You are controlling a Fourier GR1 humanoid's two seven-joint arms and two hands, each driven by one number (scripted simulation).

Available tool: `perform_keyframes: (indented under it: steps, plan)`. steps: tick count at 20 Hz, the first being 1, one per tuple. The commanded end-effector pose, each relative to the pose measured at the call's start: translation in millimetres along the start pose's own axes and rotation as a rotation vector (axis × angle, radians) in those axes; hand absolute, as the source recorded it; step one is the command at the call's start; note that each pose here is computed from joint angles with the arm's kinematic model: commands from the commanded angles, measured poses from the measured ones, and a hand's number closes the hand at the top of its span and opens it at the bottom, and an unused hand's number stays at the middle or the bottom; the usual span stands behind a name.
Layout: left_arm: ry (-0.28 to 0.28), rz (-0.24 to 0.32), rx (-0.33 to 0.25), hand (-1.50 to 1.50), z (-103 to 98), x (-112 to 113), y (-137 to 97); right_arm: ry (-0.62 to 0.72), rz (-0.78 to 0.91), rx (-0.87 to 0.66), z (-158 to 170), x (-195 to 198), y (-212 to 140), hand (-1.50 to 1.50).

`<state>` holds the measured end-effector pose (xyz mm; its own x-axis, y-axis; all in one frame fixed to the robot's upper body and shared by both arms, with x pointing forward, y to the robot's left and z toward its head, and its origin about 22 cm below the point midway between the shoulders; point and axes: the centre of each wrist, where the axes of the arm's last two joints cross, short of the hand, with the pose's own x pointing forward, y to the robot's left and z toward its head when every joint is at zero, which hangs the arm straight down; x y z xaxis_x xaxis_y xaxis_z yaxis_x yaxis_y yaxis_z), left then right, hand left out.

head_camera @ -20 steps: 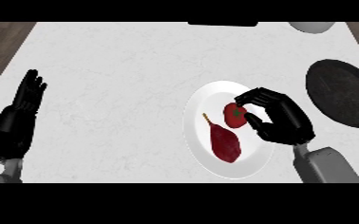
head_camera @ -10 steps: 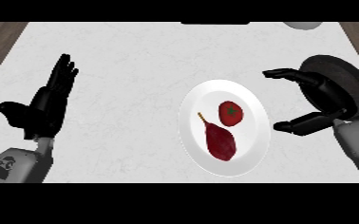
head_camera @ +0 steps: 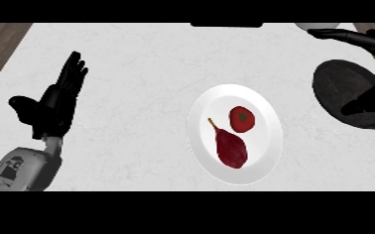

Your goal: Pick the tomato from the plate and place it in the pan

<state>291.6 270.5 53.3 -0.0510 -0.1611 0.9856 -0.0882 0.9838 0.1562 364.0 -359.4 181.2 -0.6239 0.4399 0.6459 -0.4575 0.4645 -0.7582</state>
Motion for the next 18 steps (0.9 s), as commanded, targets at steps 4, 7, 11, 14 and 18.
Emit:
perform_keyframes:
  steps: [4,7,11,14,18]
  plan:
    - [0.013,-0.008,-0.006,0.0,1,-13,3,-0.028,0.091,0.11,-52,41,-37,-1.5]
    - [0.003,0.01,-0.013,0.0,-13,8,8,-0.045,0.139,0.092,-69,28,-11,-1.5]
    - [0.008,-0.012,0.022,0.0,-11,-14,4,-0.062,0.108,0.154,-89,59,2,-1.5]
    - [0.006,-0.001,0.009,0.0,-21,-2,3,-0.078,0.047,0.237,-92,54,23,-1.5]
    - [0.019,-0.006,0.001,0.0,-11,-3,-15,-0.119,0.029,0.288,-80,74,17,-1.5]
